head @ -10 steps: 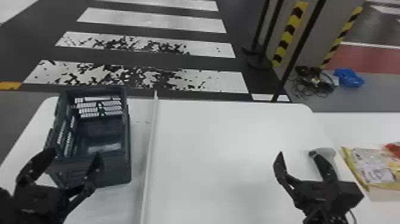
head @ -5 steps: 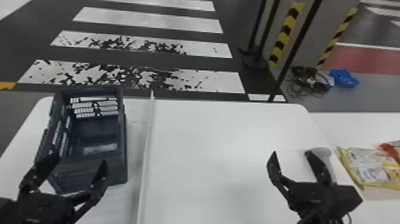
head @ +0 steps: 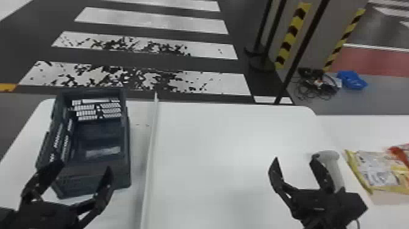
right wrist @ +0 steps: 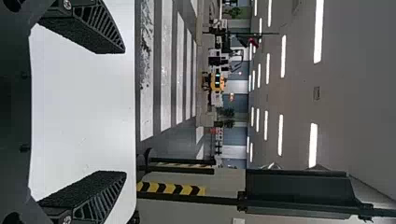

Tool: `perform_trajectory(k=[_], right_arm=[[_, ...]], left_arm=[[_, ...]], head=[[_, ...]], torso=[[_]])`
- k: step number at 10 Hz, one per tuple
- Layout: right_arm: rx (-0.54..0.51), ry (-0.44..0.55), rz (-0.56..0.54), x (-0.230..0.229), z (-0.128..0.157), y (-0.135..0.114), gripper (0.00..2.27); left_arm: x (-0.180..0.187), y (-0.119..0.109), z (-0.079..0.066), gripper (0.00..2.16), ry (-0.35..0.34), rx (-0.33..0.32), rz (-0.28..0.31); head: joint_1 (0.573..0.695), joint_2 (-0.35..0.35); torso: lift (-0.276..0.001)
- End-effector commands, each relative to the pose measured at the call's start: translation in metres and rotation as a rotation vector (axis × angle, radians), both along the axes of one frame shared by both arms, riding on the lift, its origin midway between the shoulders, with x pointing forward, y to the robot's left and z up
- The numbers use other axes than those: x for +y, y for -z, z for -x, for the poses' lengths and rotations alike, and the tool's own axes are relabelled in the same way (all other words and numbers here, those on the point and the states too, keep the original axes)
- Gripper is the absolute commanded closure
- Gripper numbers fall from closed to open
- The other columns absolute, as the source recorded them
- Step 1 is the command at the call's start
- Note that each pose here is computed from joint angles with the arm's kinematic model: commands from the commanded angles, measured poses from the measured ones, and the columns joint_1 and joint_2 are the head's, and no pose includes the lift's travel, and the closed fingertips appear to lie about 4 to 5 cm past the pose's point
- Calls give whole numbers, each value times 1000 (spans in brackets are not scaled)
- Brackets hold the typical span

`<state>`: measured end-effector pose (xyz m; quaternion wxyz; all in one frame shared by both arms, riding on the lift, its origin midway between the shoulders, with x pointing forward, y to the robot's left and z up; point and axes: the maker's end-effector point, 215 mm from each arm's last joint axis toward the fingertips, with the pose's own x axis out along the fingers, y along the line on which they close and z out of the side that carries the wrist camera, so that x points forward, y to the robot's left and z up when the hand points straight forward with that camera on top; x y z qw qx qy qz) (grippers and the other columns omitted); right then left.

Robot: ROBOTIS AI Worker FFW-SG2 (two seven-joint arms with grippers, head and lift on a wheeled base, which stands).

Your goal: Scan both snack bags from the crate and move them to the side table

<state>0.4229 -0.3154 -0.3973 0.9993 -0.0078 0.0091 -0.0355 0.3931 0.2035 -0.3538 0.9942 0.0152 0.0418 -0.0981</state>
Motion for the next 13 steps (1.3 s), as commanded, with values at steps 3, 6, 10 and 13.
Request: perform_trajectory(k=[3, 6, 10, 13], right_arm=[[-1, -7, -9, 3, 2, 0, 63], [-2, -12, -9, 6, 0, 1, 63], [-37, -26, -10, 16, -7, -9, 63], [-41, -25, -6, 15, -6, -8, 63]], left_arm=[[0, 1, 0, 76, 0, 5, -5], [1, -2, -8, 76, -4, -6, 2], [4, -6, -11, 76, -22, -14, 10], [4, -4, -13, 76, -25, -13, 11]], head=[[695, -152], [695, -150], [695, -133], [695, -122]], torso=[[-99], [-99], [-99], [-99]])
